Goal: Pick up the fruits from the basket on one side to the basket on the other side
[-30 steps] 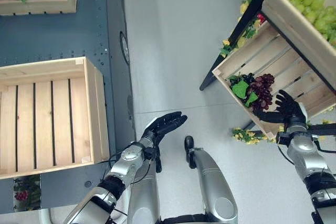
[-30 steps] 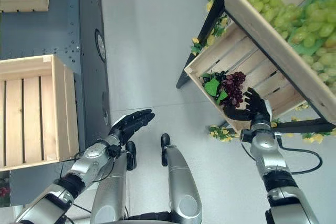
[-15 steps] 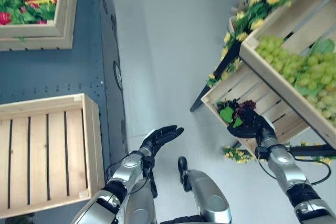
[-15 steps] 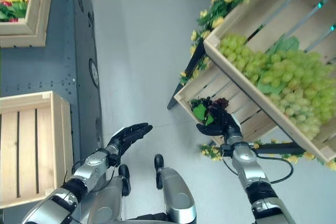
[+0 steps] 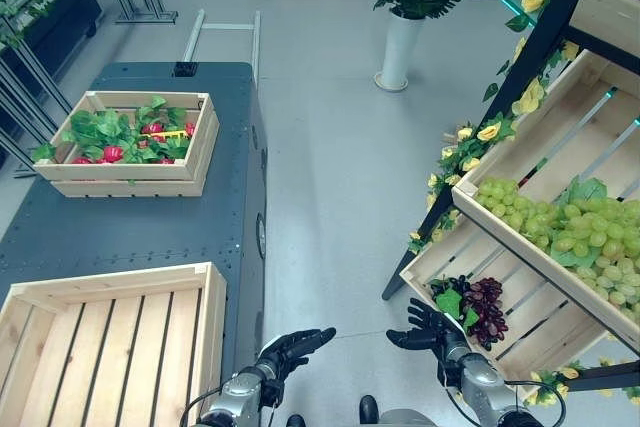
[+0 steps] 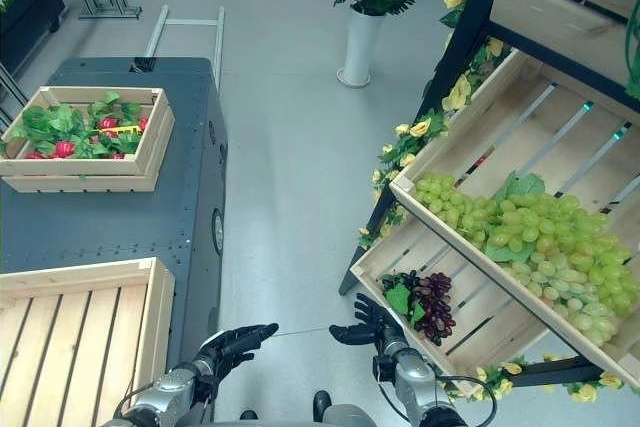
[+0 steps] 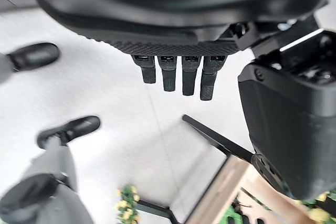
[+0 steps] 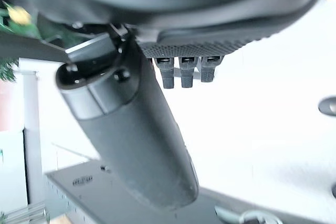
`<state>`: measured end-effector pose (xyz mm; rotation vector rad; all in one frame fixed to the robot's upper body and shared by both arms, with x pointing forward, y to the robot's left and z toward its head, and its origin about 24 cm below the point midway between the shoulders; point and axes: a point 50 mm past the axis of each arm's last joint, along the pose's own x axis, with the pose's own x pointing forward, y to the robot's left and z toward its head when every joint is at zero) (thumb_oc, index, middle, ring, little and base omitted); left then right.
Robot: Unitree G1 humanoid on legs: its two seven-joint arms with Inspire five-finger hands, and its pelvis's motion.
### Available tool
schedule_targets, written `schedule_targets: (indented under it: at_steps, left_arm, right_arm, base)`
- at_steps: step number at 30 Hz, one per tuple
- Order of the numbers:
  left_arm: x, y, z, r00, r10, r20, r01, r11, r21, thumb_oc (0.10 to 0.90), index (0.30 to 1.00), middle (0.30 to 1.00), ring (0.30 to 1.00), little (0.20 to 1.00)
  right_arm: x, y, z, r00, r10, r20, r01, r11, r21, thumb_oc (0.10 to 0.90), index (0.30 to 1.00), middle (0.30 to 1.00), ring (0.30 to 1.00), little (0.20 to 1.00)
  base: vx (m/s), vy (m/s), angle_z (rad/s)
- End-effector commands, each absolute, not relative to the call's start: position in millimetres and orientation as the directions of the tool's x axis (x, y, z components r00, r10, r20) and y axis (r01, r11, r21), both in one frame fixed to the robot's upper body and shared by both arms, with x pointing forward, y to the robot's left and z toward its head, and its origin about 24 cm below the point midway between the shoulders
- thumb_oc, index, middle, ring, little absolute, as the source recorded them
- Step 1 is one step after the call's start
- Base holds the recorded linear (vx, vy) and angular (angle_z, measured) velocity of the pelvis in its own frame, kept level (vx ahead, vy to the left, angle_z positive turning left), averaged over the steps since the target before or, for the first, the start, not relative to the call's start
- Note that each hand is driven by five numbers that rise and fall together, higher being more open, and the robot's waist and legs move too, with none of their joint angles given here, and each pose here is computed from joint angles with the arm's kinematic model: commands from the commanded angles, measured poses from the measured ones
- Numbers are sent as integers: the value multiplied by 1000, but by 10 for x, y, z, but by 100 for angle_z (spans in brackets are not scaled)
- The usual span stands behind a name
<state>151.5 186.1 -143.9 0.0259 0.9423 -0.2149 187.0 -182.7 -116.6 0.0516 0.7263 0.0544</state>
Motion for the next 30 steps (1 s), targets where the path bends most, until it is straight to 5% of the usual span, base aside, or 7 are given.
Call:
schedule_targets:
  at_steps: [1, 12, 21, 30]
  left_arm:
    - [1695, 1697, -1381, 626, -193, -756, 286, 958, -8, 800, 900, 900, 900, 900]
    - [1439, 1639, -1517, 569, -118, -814, 311, 947, 80, 800, 900, 900, 900, 900]
    - [1397, 1642, -1538, 541, -125, -831, 386, 915, 114, 800, 900, 900, 900, 900]
    - [1381, 1671, -1539, 539, -127, -833, 387, 915, 111, 800, 900, 900, 900, 900]
  right_arm:
    - [2125, -1886, -1009, 833, 54, -551, -25, 998, 60, 800, 900, 900, 900, 900]
    - [1607, -1697, -1409, 644, 129, -754, -118, 991, 69, 800, 900, 900, 900, 900]
    - [1508, -1702, -1475, 569, 159, -807, -278, 961, -7, 800, 900, 900, 900, 900]
    - [1447, -1691, -1507, 548, 148, -823, -261, 965, 1, 800, 900, 900, 900, 900]
  base:
    - [0, 0, 0]
    - [33, -4, -1]
    - [0, 0, 0]
    - [3, -1, 1]
